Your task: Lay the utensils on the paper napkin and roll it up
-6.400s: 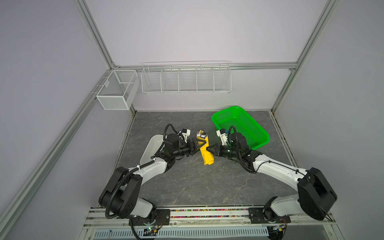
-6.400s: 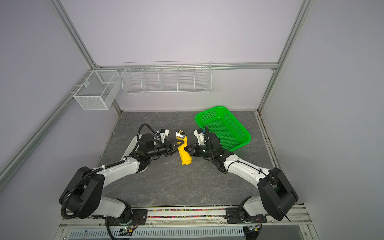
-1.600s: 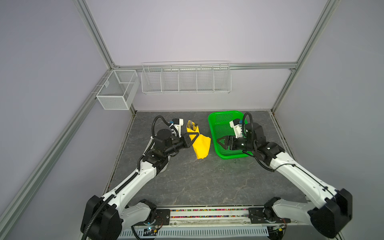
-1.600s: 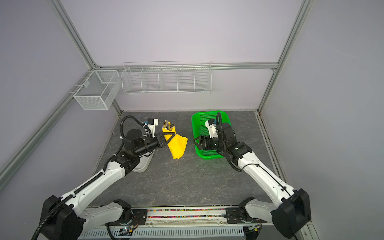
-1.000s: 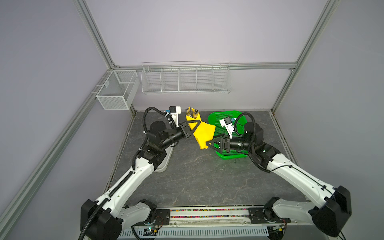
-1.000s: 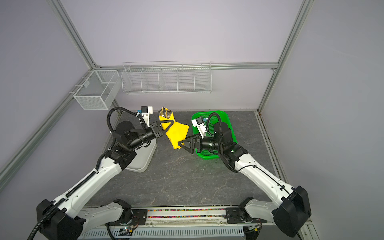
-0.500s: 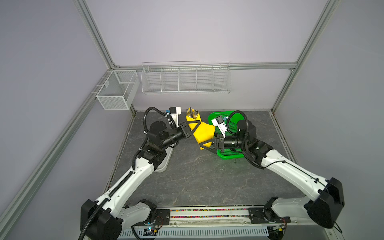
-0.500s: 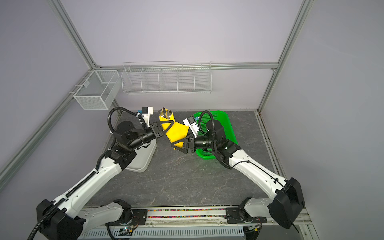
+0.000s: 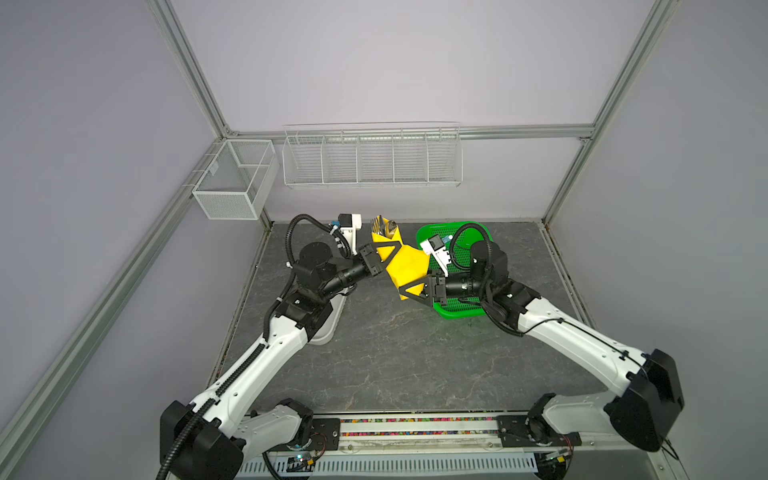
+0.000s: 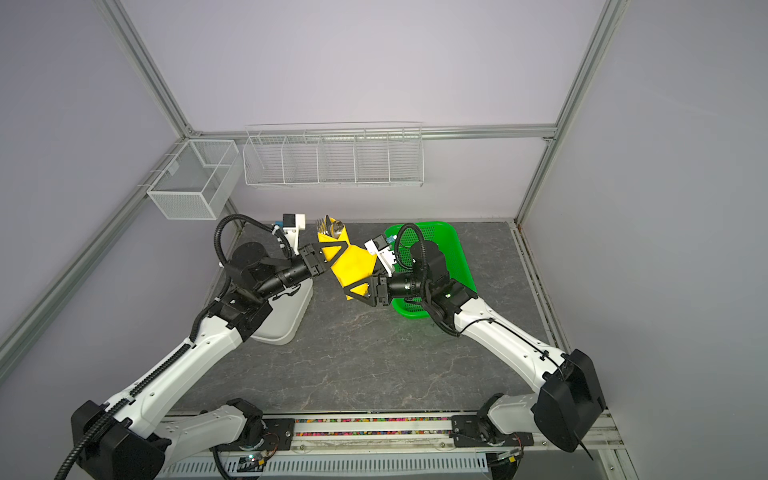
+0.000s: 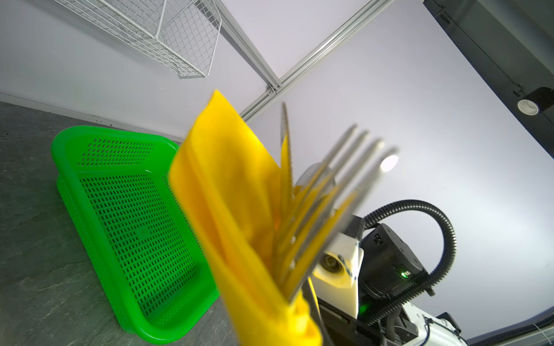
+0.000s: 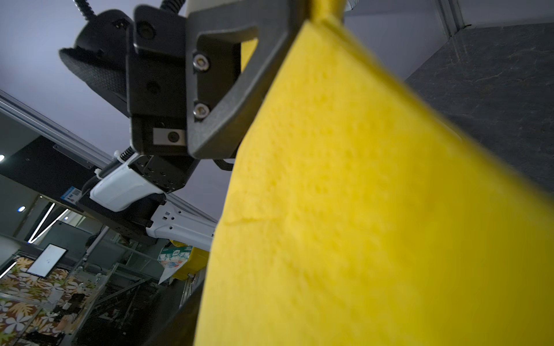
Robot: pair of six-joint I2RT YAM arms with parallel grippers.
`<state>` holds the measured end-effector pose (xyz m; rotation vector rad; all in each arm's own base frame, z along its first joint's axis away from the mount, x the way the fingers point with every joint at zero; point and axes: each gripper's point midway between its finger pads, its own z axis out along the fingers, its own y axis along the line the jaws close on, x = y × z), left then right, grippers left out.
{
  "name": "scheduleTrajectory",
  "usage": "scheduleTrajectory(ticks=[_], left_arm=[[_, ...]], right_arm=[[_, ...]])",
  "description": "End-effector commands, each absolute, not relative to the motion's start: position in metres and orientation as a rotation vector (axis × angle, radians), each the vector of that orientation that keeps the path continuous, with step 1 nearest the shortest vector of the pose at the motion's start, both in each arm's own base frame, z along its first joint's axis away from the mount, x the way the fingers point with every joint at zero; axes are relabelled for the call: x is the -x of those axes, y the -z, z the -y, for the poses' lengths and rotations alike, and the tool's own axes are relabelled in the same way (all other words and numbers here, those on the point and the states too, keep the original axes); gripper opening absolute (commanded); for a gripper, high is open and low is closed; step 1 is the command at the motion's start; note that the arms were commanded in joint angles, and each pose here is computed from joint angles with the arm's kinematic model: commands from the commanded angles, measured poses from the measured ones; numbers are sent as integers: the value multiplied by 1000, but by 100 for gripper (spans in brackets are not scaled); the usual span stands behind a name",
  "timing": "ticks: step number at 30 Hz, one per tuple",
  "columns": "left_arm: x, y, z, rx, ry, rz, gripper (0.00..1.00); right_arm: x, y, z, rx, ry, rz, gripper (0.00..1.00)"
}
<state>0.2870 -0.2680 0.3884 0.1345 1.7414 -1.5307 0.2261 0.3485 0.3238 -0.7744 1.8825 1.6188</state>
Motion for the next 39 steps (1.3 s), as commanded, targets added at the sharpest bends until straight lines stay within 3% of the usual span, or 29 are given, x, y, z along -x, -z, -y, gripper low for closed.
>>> scheduleTrajectory(ticks=[1, 12, 14, 15, 21, 22, 27, 29, 33, 37, 39], left_arm=[[-273, -429, 264, -180, 1578, -1634, 0], [-274, -433, 266, -174, 1626, -1614, 0], [-275, -432, 267, -174, 1629, -1617, 0], [-275, -432, 268, -174, 1631, -1618, 0], [-279, -431, 265, -161, 1653, -1609, 0], [-279, -430, 265, -160, 1653, -1612, 0], [-281, -428, 267, -158, 1659, -1616, 0], [-281, -427, 267, -159, 1658, -1618, 0], [-281, -425, 267, -159, 1655, -1620, 0], [-281, -425, 266, -158, 1652, -1617, 0], [-281, -426, 266, -159, 1650, -1616, 0]], right_arm=[[-214, -340, -342, 825, -1661, -1798, 50], [-213, -337, -336, 817, -1692, -1780, 30], [-213, -338, -335, 821, -1704, -1767, 11], [-213, -339, -335, 817, -1706, -1764, 6], [-215, -338, -329, 805, -1706, -1764, 9], [-214, -339, -330, 808, -1709, -1764, 13], [-214, -344, -329, 800, -1706, -1758, 51], [-214, -346, -329, 796, -1703, -1754, 59], [-216, -344, -327, 781, -1678, -1765, 60], [-218, -340, -328, 778, -1679, -1779, 45], [-218, -339, -329, 777, -1683, -1782, 45]])
